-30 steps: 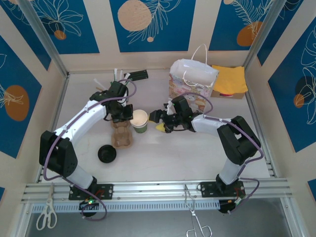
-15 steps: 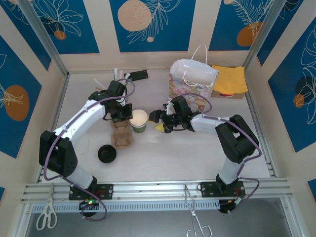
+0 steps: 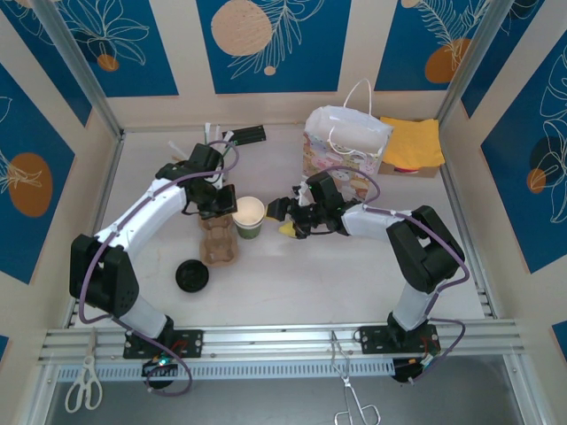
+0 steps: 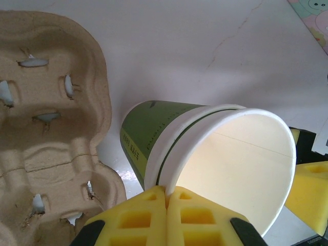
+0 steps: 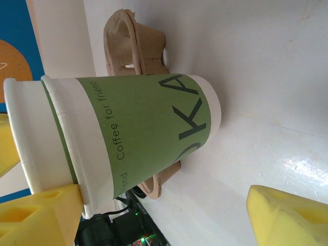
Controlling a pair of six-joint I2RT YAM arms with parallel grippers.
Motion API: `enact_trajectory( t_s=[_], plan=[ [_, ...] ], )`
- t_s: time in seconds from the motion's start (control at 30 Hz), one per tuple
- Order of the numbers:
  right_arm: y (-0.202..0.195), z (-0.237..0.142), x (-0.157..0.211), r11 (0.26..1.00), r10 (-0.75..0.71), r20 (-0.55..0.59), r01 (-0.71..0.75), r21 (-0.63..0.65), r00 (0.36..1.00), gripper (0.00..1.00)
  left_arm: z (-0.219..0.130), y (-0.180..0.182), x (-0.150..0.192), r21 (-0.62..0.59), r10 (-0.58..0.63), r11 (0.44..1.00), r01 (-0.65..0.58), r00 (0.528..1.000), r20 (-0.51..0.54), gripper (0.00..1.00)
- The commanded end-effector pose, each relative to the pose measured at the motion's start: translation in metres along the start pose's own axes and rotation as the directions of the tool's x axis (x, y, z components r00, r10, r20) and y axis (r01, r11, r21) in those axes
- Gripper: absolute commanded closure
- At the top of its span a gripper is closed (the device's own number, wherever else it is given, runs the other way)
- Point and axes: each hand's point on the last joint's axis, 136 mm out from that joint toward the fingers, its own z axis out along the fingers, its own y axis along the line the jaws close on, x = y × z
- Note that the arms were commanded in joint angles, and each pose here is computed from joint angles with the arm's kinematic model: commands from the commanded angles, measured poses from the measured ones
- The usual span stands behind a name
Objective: Pack the takeout coffee
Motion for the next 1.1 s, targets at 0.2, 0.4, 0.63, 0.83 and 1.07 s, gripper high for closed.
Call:
enact_trajectory(
  t_s=[0.2, 0.4, 0.63, 0.83, 1.07],
  plan=[
    [-0.005, 0.0, 0.006, 0.999, -0.001, -0.022, 0.002, 0.038, 1.0, 0.17, -0.016, -0.001, -0.008, 0.089, -0.062, 0.994, 0.058, 0.997, 0.043, 1.0],
    [-0.004, -0.002, 0.006, 0.999, -0.003, -0.018, 0.004, 0.042, 1.0, 0.17, -0.016, 0.002, -0.008, 0.092, -0.068, 0.994, 0.064, 0.997, 0.04, 1.0],
    [0.011, -0.012, 0.004, 0.999, -0.037, 0.003, 0.037, -0.011, 0.999, 0.18, -0.012, 0.011, -0.003, 0.049, -0.065, 0.997, 0.064, 0.998, 0.024, 1.0],
    [0.037, -0.018, 0.004, 0.992, -0.085, 0.004, 0.085, -0.088, 0.996, 0.23, -0.007, 0.011, -0.001, 0.052, -0.073, 0.996, 0.073, 0.997, 0.013, 1.0],
    [0.034, -0.007, 0.003, 0.994, -0.073, -0.019, 0.072, -0.077, 0.997, 0.24, -0.004, 0.008, 0.0, 0.07, -0.077, 0.995, 0.077, 0.997, 0.002, 1.0]
  ],
)
